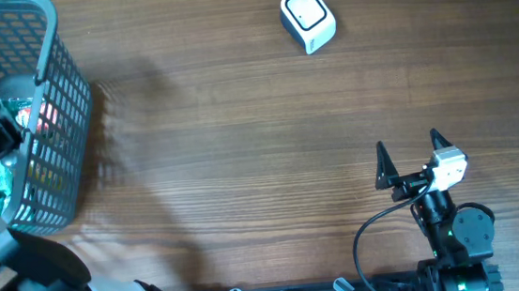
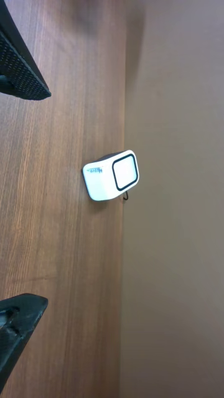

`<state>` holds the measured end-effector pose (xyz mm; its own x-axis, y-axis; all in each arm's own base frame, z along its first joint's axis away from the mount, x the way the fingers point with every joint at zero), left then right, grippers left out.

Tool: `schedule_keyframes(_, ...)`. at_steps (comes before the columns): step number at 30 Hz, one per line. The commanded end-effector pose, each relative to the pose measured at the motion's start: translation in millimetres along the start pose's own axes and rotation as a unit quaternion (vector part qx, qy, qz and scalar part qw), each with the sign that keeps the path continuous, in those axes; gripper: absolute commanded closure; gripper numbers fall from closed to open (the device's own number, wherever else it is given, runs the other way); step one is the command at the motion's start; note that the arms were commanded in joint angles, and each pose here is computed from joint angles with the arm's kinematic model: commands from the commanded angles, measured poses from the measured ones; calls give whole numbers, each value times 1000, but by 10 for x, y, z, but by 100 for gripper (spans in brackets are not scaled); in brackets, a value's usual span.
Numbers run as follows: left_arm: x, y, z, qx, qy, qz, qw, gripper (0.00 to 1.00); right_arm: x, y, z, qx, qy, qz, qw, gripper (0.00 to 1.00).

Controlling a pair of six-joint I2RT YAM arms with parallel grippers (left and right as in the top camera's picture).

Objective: Scan the item barcode

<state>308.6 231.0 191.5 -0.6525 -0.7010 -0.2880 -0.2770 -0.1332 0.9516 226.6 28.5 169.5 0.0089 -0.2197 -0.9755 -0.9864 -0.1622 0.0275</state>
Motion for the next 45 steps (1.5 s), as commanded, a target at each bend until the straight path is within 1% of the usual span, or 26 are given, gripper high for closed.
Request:
schedule_keyframes(1,39,-192,0,13,-29,29,999,19,-8,0,12,-5,6,-3,1000,0)
schedule_keyframes(4,57,-284,9,11,-28,43,999,20,-8,0,12,-5,6,-3,1000,0)
schedule_keyframes(5,59,-298,11,11,-28,44,999,23,-8,0,12,-5,6,-3,1000,0)
schedule_keyframes(7,62,-309,13,10,-30,46,998,33,-8,0,12,-5,6,-3,1000,0)
schedule_keyframes(8,64,-308,13,10,-30,46,998,35,-8,0,12,-5,6,-3,1000,0)
schedule_keyframes(17,130,-319,69,6,-23,61,998,34,-8,0,11,-5,6,-3,1000,0)
schedule_keyframes(22,227,-442,90,4,-22,74,997,34,-8,0,12,-5,6,-3,1000,0)
schedule_keyframes(28,190,-475,87,6,-23,64,998,35,-8,0,12,-5,6,-3,1000,0)
schedule_keyframes(30,190,-475,87,6,-23,64,998,39,-8,0,12,-5,6,-3,1000,0)
schedule_keyframes(31,190,-475,87,6,-23,64,998,43,-8,0,12,-5,6,-3,1000,0)
schedule_keyframes(35,191,-474,87,6,-23,64,998,54,-8,0,12,-5,6,-3,1000,0)
schedule_keyframes(38,180,-468,86,6,-23,61,998,56,-8,0,12,-5,6,-3,1000,0)
schedule_keyframes(41,113,-380,63,10,-23,41,999,58,-8,0,12,-5,6,-3,1000,0)
schedule_keyframes(43,32,-254,43,12,-25,19,999,61,-8,0,12,-5,6,-3,1000,0)
schedule_keyframes(44,-27,-151,16,18,-26,3,999,66,-8,0,12,-5,6,-3,1000,0)
schedule_keyframes(45,-64,-83,1,21,-27,-9,999,66,-8,0,12,-5,6,-3,1000,0)
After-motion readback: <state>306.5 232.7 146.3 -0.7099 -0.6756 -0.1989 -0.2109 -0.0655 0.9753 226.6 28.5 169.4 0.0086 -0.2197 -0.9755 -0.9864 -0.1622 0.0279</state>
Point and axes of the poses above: each gripper's point midway between its finger pads, its own y axis back along the fingers, its own z axis along the line the jaws close on, x = y × z, the point moved 2 cm from there along y, back along the fingers, and after that the axes turned 15 degrees about y, right-handed, at the moved point
